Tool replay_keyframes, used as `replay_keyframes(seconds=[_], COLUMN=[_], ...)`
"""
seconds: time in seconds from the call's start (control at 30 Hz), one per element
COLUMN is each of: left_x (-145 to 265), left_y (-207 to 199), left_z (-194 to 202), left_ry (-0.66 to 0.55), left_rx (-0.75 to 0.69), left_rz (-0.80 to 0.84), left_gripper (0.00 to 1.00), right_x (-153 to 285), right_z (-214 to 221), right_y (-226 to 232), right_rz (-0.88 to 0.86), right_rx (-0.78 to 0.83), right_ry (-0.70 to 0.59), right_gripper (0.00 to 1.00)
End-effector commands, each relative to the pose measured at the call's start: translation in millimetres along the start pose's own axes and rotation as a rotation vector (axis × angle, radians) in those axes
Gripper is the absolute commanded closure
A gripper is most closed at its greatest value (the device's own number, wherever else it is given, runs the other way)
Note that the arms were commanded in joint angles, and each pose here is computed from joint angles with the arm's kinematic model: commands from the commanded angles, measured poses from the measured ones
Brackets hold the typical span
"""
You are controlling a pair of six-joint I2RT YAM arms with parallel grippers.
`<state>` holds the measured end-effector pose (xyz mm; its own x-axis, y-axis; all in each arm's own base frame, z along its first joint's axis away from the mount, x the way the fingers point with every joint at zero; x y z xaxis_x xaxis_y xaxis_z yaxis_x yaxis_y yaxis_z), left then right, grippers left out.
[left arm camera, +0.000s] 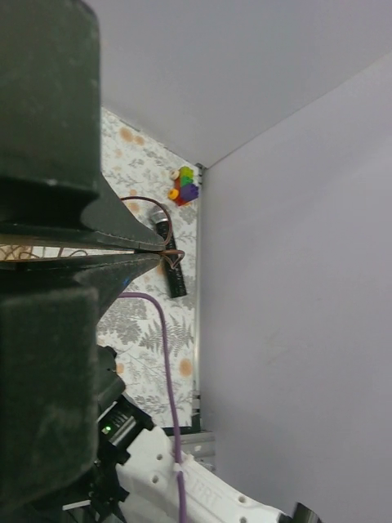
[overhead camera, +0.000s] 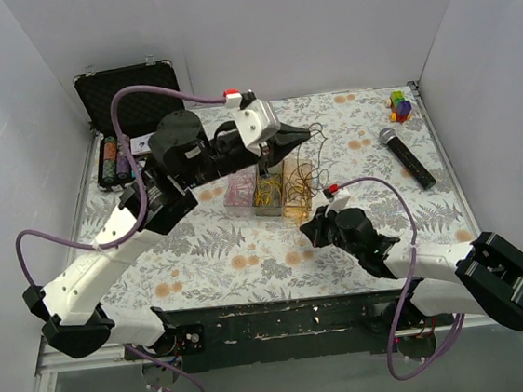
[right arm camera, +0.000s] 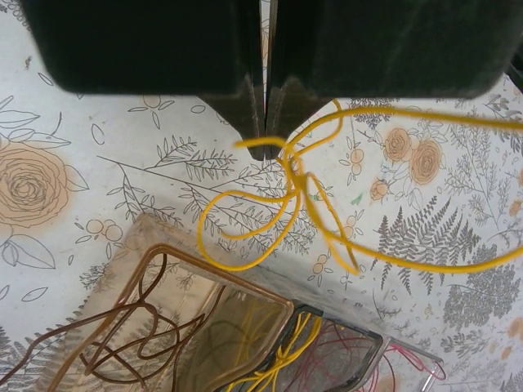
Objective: Untangle the cables
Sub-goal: Untie the cable.
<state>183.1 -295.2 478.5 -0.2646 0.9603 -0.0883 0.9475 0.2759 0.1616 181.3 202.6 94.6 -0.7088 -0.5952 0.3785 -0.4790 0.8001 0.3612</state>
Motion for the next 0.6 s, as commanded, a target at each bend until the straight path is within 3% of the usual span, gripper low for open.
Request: replay_keyframes(seconds=[0.0,0.2,0.33,0.37,0.47,0.57], left_x=[8,20,28,29,28,31], left_y=[-5,-6,-9,-9,-9,-10], left_z=[-39,-92,-93,-87,-50,-27], left_ry=[-0.048,-0.162,-0.166,-0.152,-0.072,-0.037], left_rx=[0.035,0.022,-0.027,-0.034,-0.071,-0.089], left_rz=[0.046,0.05,0.067,0.062,0.055,0.044], left_gripper=[1.0,1.0,0.98,0.99,1.0,1.0], right_x=[7,17,31,36,54,70], right_z=[-1,14,6,1,-18,-28], right_y=[-6,-14,-6,-5,2,6], right_rz=[0.054,0.083,0.048,0.037,-0.01,-0.05], right_rx=[-0.005,-0.024,0.006,0.022,0.056,0.083], right_ry=[-0.03,0.011,-0.029,-0.05,-0.141,-0.193], right_gripper=[0.99,0.99,0.99,0.96,0.77,0.67])
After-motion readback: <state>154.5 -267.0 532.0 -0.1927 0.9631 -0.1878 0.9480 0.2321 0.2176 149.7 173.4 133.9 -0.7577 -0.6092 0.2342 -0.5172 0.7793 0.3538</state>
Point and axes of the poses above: each gripper's point midway between its finger pads, its own x axis back along the fingers, its own y axis along the line the jaws close on, z = x × y, the point moved 7 cm from there along x, back along the fingers, and after that the axes turned 6 degrees about x, right-handed, at the moved point
